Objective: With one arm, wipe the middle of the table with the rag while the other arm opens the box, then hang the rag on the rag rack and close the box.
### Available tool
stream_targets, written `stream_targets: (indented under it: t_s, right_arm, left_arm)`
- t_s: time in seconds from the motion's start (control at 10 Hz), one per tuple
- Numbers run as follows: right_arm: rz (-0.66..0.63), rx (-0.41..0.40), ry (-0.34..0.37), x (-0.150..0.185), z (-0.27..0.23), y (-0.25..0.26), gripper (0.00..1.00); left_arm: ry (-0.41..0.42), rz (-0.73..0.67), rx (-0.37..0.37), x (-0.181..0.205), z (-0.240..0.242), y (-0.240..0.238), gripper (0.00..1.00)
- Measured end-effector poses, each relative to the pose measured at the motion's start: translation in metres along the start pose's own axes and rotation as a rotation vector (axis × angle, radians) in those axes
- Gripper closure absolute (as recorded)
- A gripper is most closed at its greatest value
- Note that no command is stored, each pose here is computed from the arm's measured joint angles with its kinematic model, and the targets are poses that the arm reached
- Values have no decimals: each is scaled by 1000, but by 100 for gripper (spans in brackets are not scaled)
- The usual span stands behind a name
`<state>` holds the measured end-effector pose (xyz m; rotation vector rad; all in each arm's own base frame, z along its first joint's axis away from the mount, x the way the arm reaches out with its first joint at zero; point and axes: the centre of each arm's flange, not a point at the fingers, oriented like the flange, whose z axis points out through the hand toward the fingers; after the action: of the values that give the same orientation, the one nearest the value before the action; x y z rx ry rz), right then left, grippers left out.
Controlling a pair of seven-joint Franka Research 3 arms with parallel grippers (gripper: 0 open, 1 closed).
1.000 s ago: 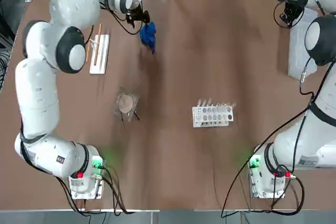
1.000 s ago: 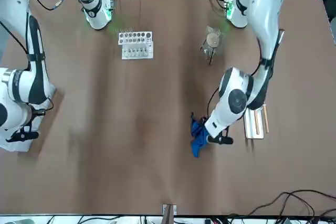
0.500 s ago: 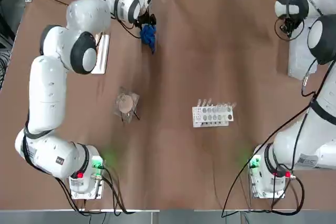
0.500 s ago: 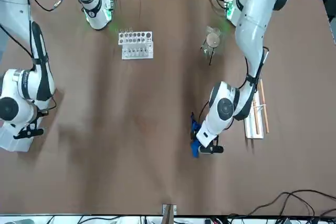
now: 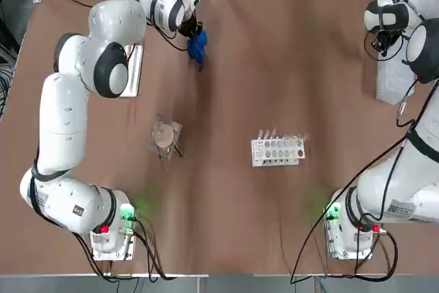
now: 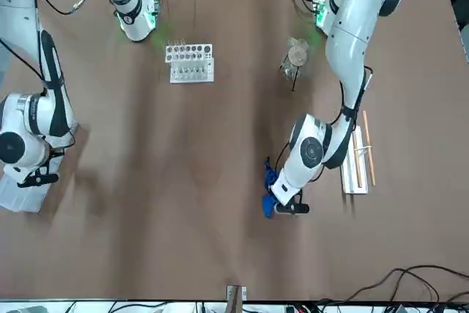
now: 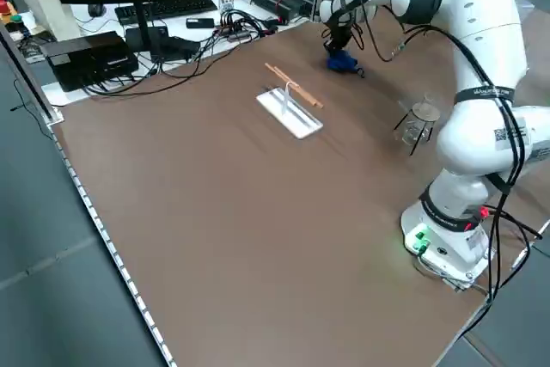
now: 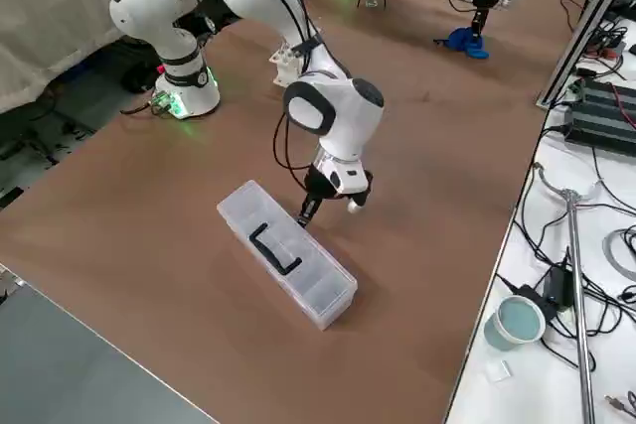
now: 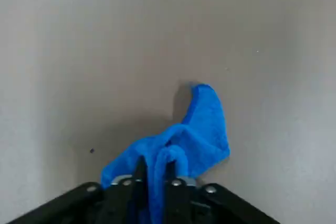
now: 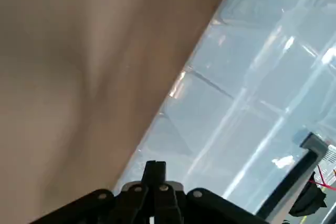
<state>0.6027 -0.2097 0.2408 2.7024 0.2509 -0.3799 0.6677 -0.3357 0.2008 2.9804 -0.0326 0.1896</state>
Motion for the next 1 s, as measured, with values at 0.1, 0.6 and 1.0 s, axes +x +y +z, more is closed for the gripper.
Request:
stream_targets:
  t_s: [0.1,0.6,1.0]
  right_arm:
    - [-6,1,-1,-2,-2,2,99]
    - [8,11,-91,-43,-55,30,99]
    - [-9,30,-104,-107,-23,126,99]
  left_arm:
    - [4,-11,-3,1,-2,2,94]
    - [68,-228,-222,16,-109,65,94]
    - [61,-243,-488,-28,-212,187,94]
